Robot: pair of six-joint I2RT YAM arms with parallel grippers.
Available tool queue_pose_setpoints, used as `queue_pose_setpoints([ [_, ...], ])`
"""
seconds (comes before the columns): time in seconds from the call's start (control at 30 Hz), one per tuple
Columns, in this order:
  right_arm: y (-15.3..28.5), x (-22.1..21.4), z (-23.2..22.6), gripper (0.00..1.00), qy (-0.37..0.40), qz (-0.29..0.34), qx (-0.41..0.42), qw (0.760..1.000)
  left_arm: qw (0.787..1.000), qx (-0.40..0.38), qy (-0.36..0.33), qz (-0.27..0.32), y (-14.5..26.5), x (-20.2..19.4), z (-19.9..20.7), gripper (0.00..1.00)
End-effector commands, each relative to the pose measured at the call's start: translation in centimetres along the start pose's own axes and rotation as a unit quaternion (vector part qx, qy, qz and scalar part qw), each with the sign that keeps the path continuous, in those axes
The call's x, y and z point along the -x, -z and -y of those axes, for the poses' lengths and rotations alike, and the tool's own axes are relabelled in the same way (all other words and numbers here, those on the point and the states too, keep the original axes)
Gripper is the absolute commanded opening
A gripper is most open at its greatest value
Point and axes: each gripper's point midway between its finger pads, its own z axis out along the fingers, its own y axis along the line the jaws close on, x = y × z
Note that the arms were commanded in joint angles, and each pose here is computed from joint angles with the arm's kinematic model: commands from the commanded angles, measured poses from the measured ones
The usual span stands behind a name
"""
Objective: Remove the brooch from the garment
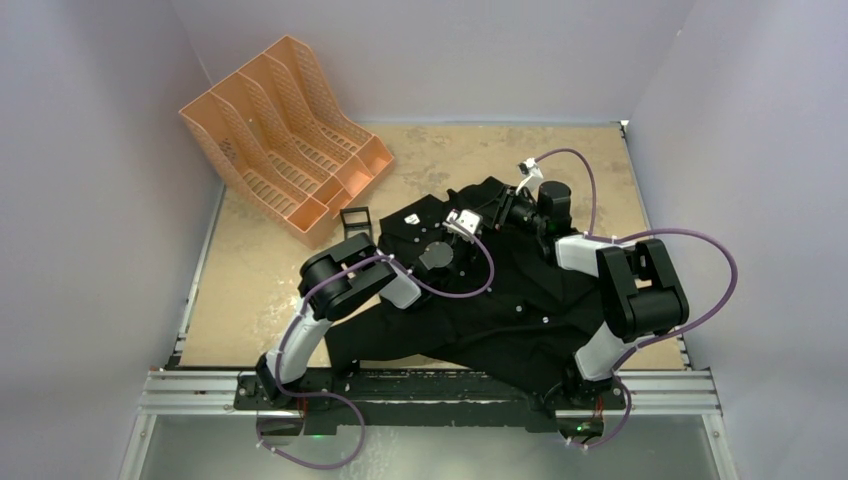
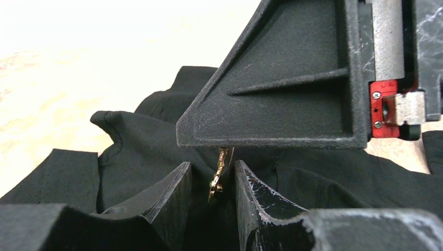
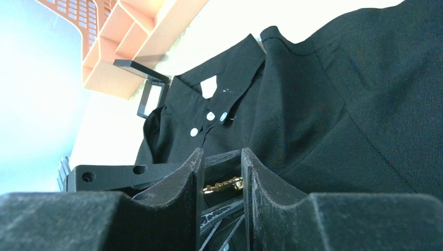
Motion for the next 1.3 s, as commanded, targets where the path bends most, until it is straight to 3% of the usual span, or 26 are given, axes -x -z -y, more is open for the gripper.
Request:
queue_pose_setpoints([
  [0.0,0.31,0.53,-0.77,0.15,0.006,0.01,0.01,1.0,0.999,0.01,0.012,0.044,0.01,2.47,-0.15,0.34],
  [0.73,0.42,0.49,-0.87,0.15,0.005,0.01,0.011,1.0,0.997,0.019,0.026,0.064,0.15,3.09,-0.5,0.3],
  [0.87,0.39,0.44,-0.84,0.15,0.005,0.01,0.012,1.0,0.997,0.02,0.027,0.064,0.15,3.07,-0.5,0.25],
  [1.03,0.32,0.16,-0.75,0.15,0.001,0.006,0.012,1.0,0.997,0.02,0.029,0.067,0.21,3.16,-0.54,0.13],
  [1.27,0.28,-0.45,-0.58,0.15,-0.009,-0.004,0.013,1.0,0.996,0.018,0.039,0.076,0.71,3.37,-0.67,0.11],
])
